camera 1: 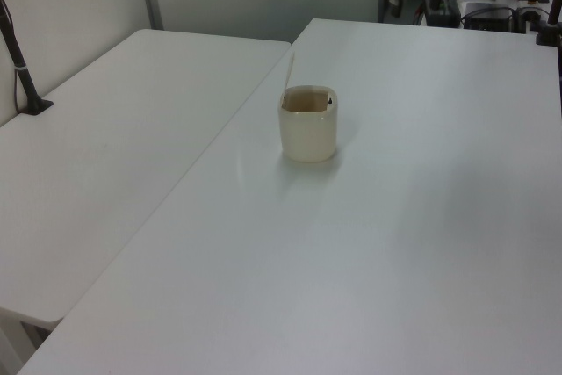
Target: Close the trash bin
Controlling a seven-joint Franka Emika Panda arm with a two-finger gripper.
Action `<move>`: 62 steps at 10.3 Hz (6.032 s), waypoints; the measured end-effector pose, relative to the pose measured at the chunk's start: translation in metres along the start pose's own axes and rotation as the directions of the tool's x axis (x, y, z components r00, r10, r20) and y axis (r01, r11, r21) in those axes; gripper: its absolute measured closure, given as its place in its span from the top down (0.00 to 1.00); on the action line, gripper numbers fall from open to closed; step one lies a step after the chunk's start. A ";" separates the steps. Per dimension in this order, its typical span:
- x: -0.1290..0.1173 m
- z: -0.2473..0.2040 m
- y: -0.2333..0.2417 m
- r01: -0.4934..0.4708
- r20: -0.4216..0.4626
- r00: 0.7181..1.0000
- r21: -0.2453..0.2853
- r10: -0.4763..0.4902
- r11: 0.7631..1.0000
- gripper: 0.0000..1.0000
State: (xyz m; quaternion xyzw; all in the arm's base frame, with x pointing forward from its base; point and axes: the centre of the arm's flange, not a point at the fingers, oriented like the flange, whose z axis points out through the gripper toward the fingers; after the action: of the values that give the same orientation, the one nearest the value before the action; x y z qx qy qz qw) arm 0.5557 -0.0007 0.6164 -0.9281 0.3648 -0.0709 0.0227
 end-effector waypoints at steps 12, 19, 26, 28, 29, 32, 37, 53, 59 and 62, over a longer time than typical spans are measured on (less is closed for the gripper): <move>0.072 0.012 -0.132 -0.212 -0.193 0.915 0.516 0.354 0.830 0.66; 0.046 0.078 -0.181 -0.210 -0.166 0.926 0.519 0.339 0.828 0.01; 0.054 0.123 -0.152 -0.284 -0.114 0.935 0.327 0.336 0.901 0.01; 0.056 0.118 -0.144 -0.294 -0.109 0.936 0.288 0.336 0.911 0.01; 0.056 0.116 -0.139 -0.289 -0.111 0.939 0.261 0.326 0.921 0.01; 0.054 0.122 -0.130 -0.263 -0.105 0.953 0.184 0.285 0.947 0.01; 0.051 0.148 -0.126 -0.251 -0.105 0.959 0.127 0.265 0.960 0.01; 0.045 0.179 -0.120 -0.224 -0.110 0.967 0.058 0.229 0.973 0.01; 0.053 0.090 -0.083 -0.161 -0.114 0.980 0.044 0.165 0.986 0.01; 0.029 0.021 -0.045 0.005 -0.056 0.998 -0.015 -0.006 1.000 0.05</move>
State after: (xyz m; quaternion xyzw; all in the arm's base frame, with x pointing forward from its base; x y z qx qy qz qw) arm 0.6102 0.0119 0.6036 -0.9269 0.3633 -0.0939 0.0053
